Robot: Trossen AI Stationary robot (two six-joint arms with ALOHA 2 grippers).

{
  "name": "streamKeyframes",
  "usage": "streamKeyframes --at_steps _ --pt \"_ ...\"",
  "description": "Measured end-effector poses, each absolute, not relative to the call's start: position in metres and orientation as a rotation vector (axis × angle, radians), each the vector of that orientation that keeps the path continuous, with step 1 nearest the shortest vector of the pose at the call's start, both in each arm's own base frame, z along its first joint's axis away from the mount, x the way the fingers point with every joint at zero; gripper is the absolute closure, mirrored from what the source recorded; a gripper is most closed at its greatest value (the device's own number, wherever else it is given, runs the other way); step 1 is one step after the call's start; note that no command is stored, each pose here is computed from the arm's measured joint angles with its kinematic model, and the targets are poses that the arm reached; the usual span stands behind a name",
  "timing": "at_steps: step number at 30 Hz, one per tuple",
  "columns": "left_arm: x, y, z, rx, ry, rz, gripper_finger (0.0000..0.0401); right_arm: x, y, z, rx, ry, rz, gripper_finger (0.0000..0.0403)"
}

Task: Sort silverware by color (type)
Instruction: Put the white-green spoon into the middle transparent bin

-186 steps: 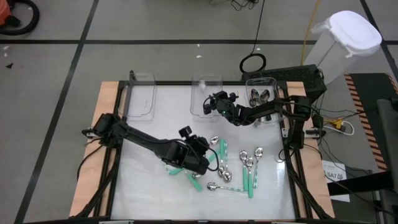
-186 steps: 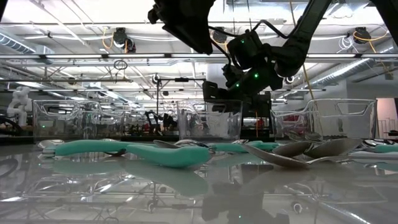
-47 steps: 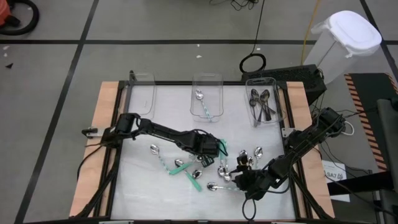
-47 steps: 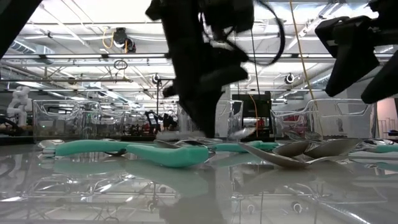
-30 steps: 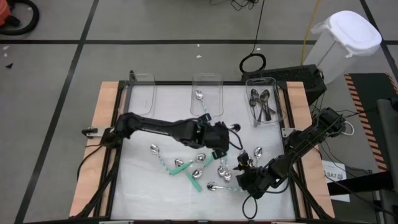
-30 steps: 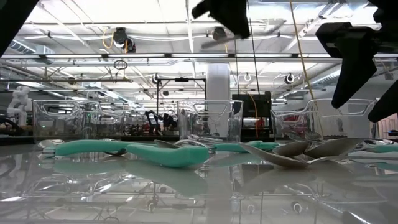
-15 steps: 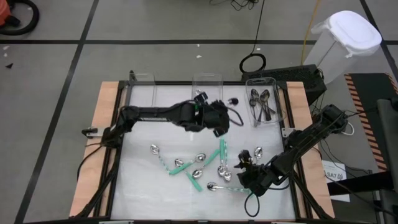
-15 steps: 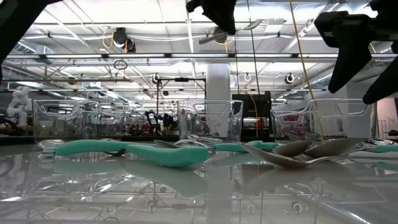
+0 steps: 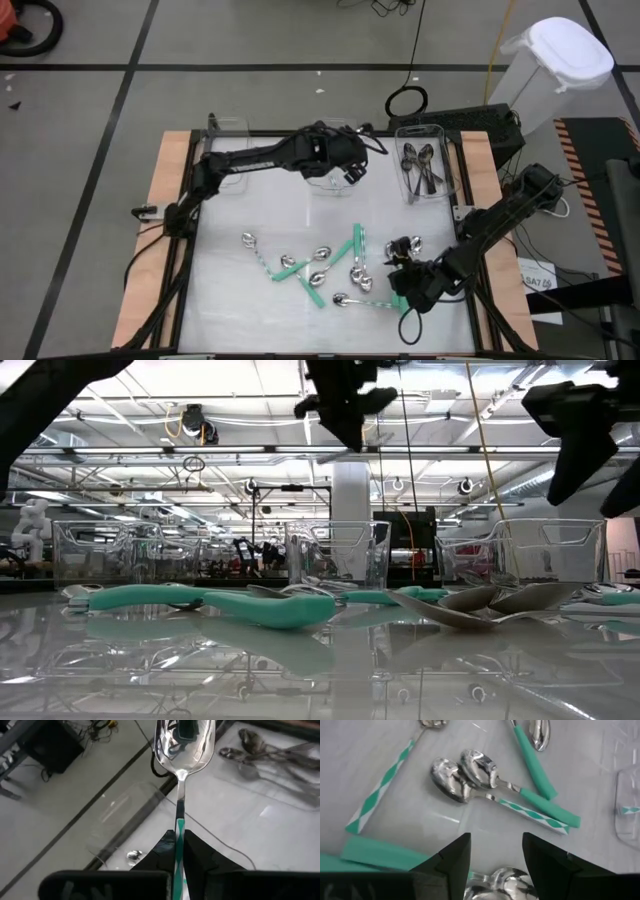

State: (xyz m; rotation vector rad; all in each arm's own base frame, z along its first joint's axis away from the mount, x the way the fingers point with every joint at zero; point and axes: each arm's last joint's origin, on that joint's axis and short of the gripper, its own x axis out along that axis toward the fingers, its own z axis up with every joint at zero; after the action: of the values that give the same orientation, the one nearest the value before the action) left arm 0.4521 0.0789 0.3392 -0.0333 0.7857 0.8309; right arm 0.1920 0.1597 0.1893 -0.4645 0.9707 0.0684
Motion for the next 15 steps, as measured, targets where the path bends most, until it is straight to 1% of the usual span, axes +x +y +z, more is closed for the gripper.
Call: streamKeyframes --at_steps 5,9,15 --pt "0.462 0.093 0.311 -0.072 0.745 0.841 0.0382 0.184 0.167 0.189 -0.45 0.972 0.081 0.0229" --pt "0.464 0.114 0.287 -0.135 0.722 0.856 0.0382 0.177 0.172 0.188 -0.434 0.981 0.082 0.0229" --pt "0.457 0.14 0.252 -0.253 0.708 0.925 0.0382 0.167 0.177 0.187 -0.409 0.994 0.073 0.0229"
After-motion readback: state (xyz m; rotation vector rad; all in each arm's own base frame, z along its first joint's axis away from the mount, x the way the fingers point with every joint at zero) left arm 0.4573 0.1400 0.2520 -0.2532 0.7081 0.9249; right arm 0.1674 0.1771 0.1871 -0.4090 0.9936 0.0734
